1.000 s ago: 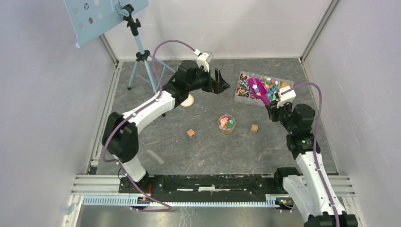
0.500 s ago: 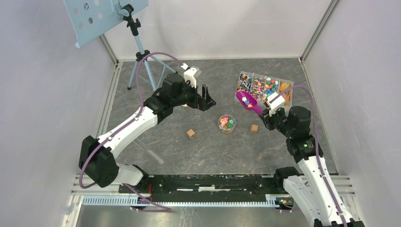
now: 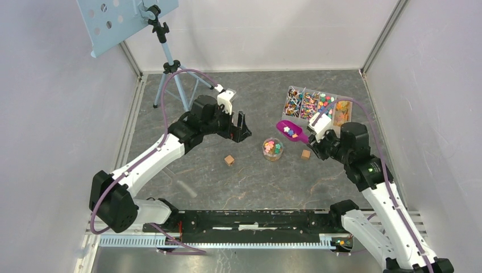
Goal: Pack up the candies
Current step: Place the fake candies in the packing bottle.
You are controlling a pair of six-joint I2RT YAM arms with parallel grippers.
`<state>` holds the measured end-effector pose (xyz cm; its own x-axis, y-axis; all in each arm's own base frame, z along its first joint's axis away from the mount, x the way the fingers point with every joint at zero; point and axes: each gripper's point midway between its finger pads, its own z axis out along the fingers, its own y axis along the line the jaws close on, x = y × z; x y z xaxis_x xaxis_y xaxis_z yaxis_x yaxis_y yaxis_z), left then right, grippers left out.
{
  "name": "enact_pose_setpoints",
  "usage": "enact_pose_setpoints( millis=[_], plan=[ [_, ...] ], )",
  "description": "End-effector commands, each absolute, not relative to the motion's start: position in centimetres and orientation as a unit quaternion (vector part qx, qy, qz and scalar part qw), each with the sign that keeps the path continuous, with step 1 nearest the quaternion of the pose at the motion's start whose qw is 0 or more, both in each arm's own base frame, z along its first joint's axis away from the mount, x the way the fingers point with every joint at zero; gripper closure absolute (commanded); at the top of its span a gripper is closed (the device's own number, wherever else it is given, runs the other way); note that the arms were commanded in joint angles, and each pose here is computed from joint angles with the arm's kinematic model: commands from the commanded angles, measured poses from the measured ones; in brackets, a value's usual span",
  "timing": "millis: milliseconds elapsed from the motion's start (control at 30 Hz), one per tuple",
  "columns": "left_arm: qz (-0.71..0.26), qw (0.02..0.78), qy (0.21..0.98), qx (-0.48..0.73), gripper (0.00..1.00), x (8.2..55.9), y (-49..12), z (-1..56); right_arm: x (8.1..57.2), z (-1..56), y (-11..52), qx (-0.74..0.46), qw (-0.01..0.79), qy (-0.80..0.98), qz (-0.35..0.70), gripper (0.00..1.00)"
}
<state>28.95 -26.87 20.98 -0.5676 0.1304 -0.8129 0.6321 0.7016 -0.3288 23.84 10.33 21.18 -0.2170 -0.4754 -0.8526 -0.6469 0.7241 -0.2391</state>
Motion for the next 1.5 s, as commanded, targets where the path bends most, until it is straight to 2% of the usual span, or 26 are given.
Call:
enact_pose_setpoints(
  millis=[0,367,1467],
  plan=[
    [-0.287,0.424,0.821,0.254,0.00,29.0,-25.9,21.5,23.1,23.1,11.1,-0.384,0.507,0.766,0.092,1.00],
    [-0.277,0.433,0.819,0.256,0.00,28.9,-25.4,22.0,21.8,20.2,12.3,-0.388,0.438,0.803,0.115,1.00],
    [-0.270,0.435,0.819,0.259,0.00,28.6,-24.9,22.2,21.0,20.8,13.7,-0.388,0.317,0.862,0.080,1.00]
  ],
)
